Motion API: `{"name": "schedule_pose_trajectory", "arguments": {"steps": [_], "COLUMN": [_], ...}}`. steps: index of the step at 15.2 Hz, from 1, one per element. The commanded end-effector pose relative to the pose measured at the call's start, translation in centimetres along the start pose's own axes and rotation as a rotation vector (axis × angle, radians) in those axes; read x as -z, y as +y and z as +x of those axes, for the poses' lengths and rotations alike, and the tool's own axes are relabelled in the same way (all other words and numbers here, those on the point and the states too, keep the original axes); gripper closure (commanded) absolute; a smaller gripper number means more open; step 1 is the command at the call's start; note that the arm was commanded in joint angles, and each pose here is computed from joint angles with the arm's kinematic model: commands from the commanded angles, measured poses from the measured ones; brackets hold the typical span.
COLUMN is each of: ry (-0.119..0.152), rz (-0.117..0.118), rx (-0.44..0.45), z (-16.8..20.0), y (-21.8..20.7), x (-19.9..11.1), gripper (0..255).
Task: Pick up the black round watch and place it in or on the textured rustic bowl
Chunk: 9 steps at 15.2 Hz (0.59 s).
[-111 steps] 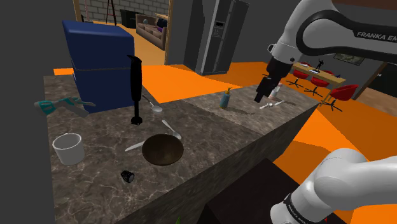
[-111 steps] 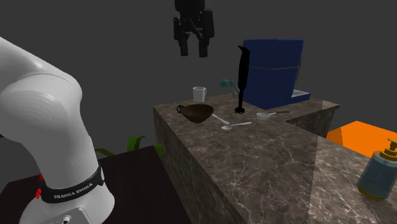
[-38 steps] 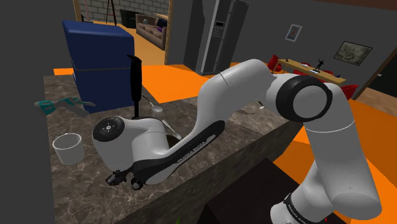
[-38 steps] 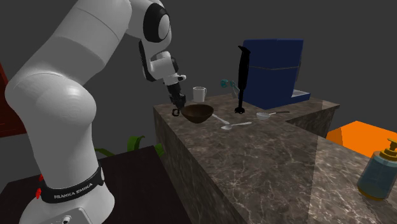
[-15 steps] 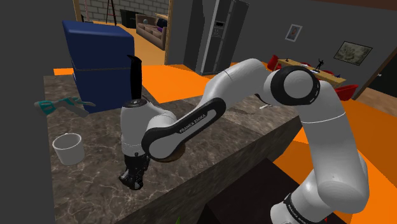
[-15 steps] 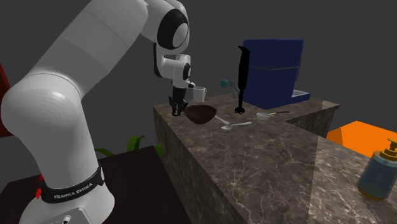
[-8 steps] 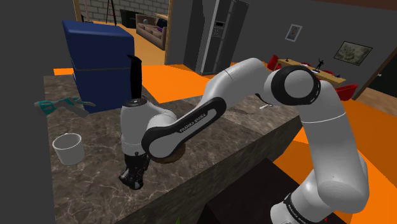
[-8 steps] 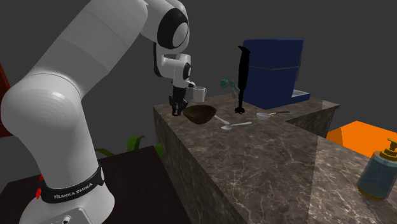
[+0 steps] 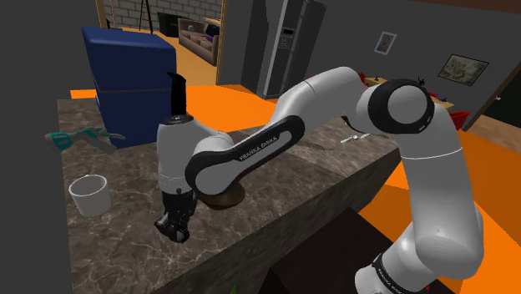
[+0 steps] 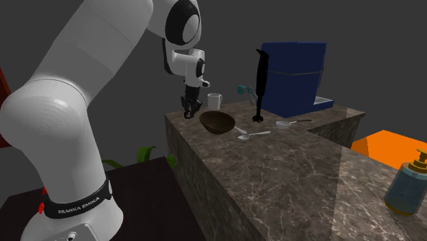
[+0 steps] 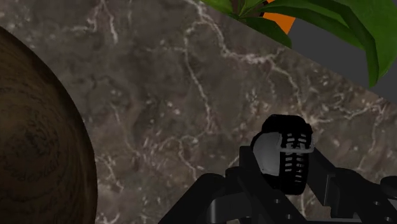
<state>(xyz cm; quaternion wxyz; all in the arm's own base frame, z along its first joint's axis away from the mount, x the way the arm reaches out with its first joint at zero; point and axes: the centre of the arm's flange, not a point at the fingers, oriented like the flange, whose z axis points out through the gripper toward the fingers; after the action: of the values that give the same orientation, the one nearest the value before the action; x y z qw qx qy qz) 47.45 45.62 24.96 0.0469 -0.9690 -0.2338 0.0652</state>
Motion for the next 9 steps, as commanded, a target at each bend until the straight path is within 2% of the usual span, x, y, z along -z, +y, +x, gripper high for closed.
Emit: {"name": "schedule_pose_trajectory", "arguments": {"steps": [1, 9], "ry": [0.0, 0.0], "rz": [0.0, 0.0], "rx": [0.0, 0.0], "z": [-0.1, -0.5], "y": [0.0, -0.5], "x": [1.0, 5.2], "gripper": [255, 255]}}
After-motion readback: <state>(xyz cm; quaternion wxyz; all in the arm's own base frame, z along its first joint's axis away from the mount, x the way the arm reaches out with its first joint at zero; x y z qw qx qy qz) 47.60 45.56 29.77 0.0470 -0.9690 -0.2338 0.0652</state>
